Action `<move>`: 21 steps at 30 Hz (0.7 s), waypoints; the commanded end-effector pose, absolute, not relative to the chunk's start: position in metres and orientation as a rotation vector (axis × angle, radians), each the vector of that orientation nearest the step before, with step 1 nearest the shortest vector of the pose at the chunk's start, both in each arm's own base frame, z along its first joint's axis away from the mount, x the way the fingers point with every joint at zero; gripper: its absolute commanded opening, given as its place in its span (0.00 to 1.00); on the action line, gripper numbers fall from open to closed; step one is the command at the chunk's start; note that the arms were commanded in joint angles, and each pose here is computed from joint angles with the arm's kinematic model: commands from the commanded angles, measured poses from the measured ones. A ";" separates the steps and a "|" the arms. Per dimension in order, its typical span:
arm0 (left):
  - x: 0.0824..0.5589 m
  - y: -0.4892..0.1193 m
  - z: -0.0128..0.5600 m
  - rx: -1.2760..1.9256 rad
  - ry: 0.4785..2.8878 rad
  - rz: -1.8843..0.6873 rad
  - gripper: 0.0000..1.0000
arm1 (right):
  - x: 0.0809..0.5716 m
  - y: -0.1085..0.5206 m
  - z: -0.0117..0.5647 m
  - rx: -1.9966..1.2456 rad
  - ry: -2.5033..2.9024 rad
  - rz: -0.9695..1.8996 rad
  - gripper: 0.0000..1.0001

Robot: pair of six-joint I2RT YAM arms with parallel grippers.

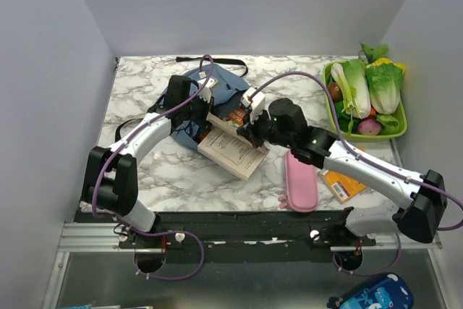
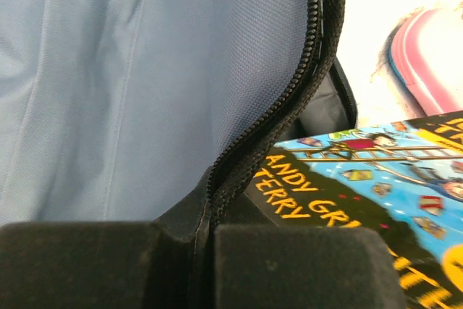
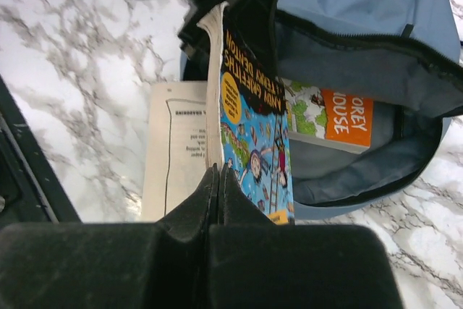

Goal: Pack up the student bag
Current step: Place the book in the student bag.

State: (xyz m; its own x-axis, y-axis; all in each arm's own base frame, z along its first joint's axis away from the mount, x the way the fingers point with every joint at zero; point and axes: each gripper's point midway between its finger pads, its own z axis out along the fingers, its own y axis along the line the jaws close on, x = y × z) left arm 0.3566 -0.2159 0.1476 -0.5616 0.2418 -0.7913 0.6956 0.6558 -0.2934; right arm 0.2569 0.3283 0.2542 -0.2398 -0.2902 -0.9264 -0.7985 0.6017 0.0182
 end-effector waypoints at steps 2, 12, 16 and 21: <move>0.356 -0.223 0.181 0.746 2.040 -0.819 0.00 | 0.277 0.340 0.221 -1.009 1.693 0.504 0.01; 0.356 -0.223 0.186 0.748 2.034 -0.822 0.00 | 0.309 0.350 0.158 -1.070 1.762 0.344 0.00; 0.356 -0.225 0.188 0.757 2.032 -0.834 0.00 | 0.315 0.364 0.148 -1.126 1.756 0.346 0.01; 0.354 -0.227 0.188 0.762 2.035 -0.854 0.00 | 0.328 0.380 0.131 -1.195 1.748 0.254 0.01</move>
State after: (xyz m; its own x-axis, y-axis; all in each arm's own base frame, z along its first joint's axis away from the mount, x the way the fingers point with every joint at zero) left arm 0.3584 -0.2157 0.1598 -0.5554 0.2358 -0.7975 0.7002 0.6500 -0.2955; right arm 0.3104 0.3629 0.1265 -0.1313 -0.5780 -0.8054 -0.8270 0.5119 -0.2326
